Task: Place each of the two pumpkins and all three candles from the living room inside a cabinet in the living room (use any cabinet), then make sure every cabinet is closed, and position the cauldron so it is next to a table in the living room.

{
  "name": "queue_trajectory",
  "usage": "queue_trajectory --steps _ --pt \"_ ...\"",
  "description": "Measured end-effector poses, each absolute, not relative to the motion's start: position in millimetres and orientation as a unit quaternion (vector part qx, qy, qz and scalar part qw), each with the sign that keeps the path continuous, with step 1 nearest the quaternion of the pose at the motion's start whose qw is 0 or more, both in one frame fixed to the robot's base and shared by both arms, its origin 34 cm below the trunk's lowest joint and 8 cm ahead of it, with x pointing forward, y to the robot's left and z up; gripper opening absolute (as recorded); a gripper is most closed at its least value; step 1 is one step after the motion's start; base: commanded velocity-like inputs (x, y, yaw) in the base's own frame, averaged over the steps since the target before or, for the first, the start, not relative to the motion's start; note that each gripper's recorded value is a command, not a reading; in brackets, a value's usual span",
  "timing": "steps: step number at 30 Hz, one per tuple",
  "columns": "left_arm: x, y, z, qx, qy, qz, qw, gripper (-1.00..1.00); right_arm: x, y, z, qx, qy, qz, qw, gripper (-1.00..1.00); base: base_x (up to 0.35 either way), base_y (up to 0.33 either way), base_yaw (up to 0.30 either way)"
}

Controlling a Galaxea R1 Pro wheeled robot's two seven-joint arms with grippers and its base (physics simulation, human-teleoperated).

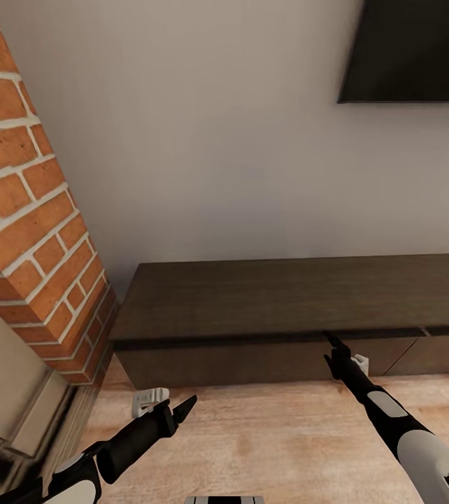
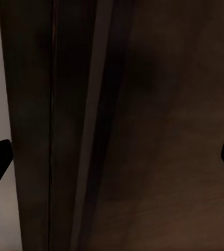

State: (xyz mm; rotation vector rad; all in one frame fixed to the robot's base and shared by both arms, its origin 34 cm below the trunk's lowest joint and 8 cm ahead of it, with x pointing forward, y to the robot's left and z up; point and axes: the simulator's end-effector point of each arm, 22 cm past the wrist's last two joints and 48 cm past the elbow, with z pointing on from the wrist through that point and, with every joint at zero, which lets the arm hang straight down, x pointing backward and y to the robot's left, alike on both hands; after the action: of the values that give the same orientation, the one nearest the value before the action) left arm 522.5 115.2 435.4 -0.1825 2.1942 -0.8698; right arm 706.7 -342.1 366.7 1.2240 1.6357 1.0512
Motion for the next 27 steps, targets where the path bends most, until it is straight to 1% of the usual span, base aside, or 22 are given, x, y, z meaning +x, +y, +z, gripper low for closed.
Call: queue_trajectory --steps 3,4,27 --pt "522.4 115.2 435.4 -0.071 0.858 -0.340 0.378 1.00 706.8 -342.0 366.9 0.486 0.650 0.418 0.410 1.00 0.000 0.000 0.000" --pt "522.4 115.2 435.4 -0.071 0.858 -0.340 0.378 1.00 706.8 -342.0 366.9 0.486 0.650 0.418 0.410 -1.00 0.000 0.000 0.000" --pt "521.3 114.6 434.9 -0.071 0.859 -0.341 0.377 1.00 707.8 -341.9 368.7 0.484 0.649 0.419 0.411 -1.00 0.000 0.000 0.000"
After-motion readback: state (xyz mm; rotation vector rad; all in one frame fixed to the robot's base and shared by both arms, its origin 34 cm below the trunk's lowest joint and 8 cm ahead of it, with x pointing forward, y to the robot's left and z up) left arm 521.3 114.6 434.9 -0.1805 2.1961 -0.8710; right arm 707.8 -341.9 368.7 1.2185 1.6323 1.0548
